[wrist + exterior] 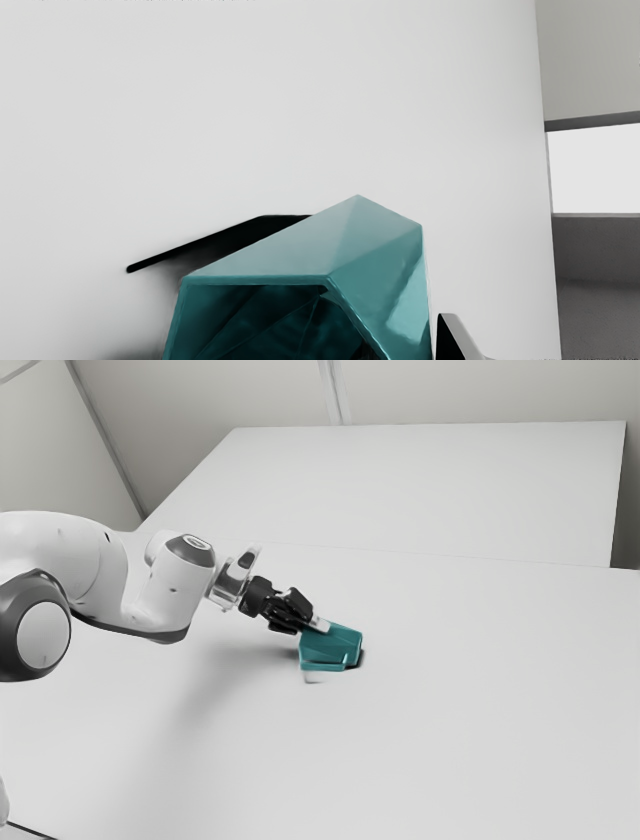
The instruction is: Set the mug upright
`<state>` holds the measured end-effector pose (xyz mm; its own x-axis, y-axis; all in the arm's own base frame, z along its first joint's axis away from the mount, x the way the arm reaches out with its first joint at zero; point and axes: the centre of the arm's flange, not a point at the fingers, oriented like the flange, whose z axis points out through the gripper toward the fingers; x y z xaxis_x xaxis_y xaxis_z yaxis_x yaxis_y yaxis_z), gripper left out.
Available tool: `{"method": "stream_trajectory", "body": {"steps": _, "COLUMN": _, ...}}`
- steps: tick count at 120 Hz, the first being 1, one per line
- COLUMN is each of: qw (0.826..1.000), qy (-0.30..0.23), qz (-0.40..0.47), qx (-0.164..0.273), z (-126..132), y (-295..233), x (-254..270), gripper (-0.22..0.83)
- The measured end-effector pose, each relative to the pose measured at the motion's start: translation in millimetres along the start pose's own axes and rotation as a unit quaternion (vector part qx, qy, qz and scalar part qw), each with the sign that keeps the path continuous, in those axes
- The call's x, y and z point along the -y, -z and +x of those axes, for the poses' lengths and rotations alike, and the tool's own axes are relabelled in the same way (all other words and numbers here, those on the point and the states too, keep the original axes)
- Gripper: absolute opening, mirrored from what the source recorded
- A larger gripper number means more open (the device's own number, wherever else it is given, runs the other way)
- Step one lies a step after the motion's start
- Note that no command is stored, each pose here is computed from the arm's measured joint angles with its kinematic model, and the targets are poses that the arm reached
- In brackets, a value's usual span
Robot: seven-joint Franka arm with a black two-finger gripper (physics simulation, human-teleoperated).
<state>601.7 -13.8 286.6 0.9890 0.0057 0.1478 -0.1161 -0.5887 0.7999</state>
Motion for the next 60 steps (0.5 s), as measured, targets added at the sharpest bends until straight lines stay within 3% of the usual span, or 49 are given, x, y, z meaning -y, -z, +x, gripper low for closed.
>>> {"method": "stream_trajectory", "body": {"steps": 23, "qw": 1.000, "qy": -0.021, "qz": -0.001, "qx": -0.001, "z": 2.1, "y": 0.4, "x": -13.0, "gripper": -0.12}}
{"method": "stream_trajectory", "body": {"steps": 49, "qw": 0.997, "qy": -0.069, "qz": 0.000, "qx": -0.017, "z": 7.9, "y": 32.6, "x": -58.1, "gripper": -0.15}}
{"method": "stream_trajectory", "body": {"steps": 60, "qw": 0.995, "qy": -0.096, "qz": 0.026, "qx": -0.005, "z": 7.6, "y": 48.6, "x": -74.0, "gripper": -0.15}}
